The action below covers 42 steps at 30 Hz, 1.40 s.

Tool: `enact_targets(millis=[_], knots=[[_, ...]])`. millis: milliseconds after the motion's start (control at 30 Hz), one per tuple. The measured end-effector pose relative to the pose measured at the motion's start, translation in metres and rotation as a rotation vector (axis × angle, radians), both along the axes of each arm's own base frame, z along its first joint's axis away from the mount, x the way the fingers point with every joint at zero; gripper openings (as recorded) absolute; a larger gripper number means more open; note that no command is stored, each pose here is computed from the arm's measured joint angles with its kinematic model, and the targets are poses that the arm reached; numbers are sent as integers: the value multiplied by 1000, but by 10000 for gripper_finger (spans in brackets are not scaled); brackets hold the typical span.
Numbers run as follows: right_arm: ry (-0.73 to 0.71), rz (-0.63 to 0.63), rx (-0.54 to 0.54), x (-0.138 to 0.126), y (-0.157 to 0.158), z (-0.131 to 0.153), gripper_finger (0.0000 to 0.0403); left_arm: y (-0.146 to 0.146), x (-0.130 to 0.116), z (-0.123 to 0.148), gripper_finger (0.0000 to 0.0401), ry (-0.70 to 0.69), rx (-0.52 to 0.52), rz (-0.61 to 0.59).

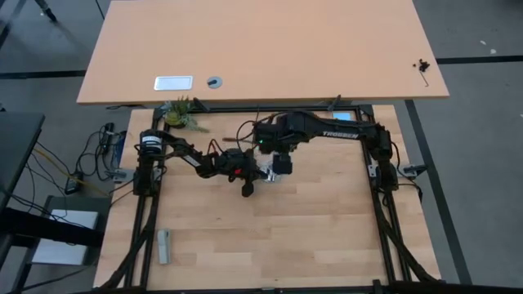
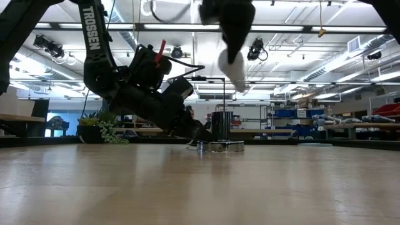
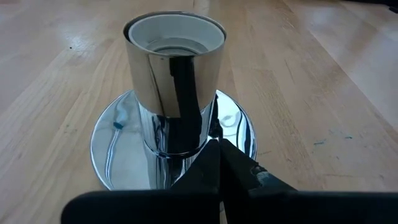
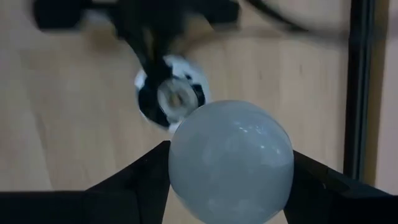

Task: Screw lightbulb
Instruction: Remove the white lightbulb from the silver lamp

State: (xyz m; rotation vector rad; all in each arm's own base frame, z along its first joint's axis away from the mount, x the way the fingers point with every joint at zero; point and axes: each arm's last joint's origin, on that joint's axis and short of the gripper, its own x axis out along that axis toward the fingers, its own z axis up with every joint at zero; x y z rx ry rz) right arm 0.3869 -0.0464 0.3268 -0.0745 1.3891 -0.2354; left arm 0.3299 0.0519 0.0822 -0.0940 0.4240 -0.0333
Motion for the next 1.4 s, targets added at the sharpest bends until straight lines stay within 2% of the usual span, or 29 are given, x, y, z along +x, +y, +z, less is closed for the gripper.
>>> enact_targets(millis=[167,400,533,667,933,1033,1267,1400], knots=[[113,-100,96,-11,-22,-18,247,0,0,-1,1,8,-1,0],[169,-105,297,-16,-43,-81,246,0,0,-1,1,8,1,-1],[210,-119,380,-25,-45,-116,246,0,-1,-1,1,9,2,-1],[197,-136,437,-30,-46,-139,245,0,-1,-1,1,8,3,1],[115,-167,438,-26,-51,-146,245,0,-1,-1,1,9,6,8],[85,-209,398,-23,-55,-146,249,0,-1,-1,1,10,7,9],[97,-218,342,-23,-54,-146,306,0,-1,-1,1,10,8,12],[87,-207,337,-22,-51,-135,338,0,-1,-1,1,9,8,12]])
